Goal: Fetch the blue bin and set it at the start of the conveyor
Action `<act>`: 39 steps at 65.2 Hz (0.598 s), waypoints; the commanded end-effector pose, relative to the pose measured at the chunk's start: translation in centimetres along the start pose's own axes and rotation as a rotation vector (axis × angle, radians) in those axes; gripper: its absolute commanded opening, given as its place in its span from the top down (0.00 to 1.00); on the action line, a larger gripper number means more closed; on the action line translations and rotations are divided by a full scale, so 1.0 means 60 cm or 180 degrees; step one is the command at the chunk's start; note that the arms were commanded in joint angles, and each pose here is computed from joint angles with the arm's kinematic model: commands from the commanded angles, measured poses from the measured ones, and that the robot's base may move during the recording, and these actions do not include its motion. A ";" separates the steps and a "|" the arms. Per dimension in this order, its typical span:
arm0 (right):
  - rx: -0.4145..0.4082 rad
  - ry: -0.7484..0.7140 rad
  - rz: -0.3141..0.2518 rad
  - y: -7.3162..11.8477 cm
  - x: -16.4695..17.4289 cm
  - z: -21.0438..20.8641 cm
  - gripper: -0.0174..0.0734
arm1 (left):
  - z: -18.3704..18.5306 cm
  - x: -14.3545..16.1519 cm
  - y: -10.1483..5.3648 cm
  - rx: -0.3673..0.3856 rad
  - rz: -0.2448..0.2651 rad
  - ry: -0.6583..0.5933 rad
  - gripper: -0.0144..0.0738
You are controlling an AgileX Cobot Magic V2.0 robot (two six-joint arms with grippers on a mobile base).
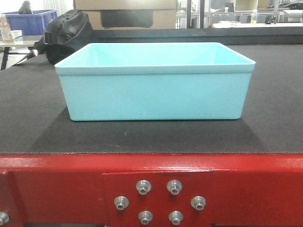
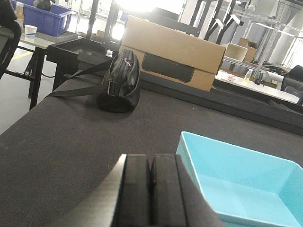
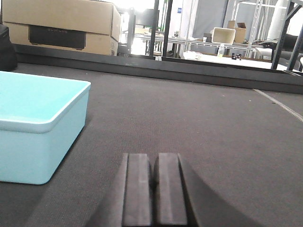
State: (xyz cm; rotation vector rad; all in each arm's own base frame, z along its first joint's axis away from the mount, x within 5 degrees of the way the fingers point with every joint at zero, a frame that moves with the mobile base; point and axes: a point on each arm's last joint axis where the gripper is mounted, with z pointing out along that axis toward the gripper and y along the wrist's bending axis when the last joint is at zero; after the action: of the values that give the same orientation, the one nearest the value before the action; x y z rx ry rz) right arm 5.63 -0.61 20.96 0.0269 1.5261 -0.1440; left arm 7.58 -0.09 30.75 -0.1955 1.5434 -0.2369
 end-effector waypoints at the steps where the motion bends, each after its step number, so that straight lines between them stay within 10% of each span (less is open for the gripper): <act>1: 0.0007 -0.0064 0.0017 0.000 -0.003 0.000 0.99 | -0.001 -0.002 -0.001 0.0031 0.0014 -0.0057 0.96; 14: 0.0007 -0.0064 0.0017 0.000 -0.003 0.000 0.99 | -0.001 0.001 0.004 -0.0075 0.0041 -0.0038 0.96; 28: 0.0007 -0.0064 0.0017 0.000 -0.003 0.000 0.99 | -0.016 0.061 0.021 -0.0133 0.0860 -0.0063 0.96; 39: 0.0007 -0.0064 0.0017 0.000 -0.003 0.000 0.99 | -0.037 0.105 0.033 -0.0138 0.0972 -0.0233 0.96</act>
State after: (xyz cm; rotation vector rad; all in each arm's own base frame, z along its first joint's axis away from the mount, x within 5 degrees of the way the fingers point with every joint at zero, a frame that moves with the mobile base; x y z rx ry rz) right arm 5.63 -0.61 20.96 0.0269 1.5261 -0.1440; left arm 5.97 0.12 24.75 -0.0108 1.5369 0.0277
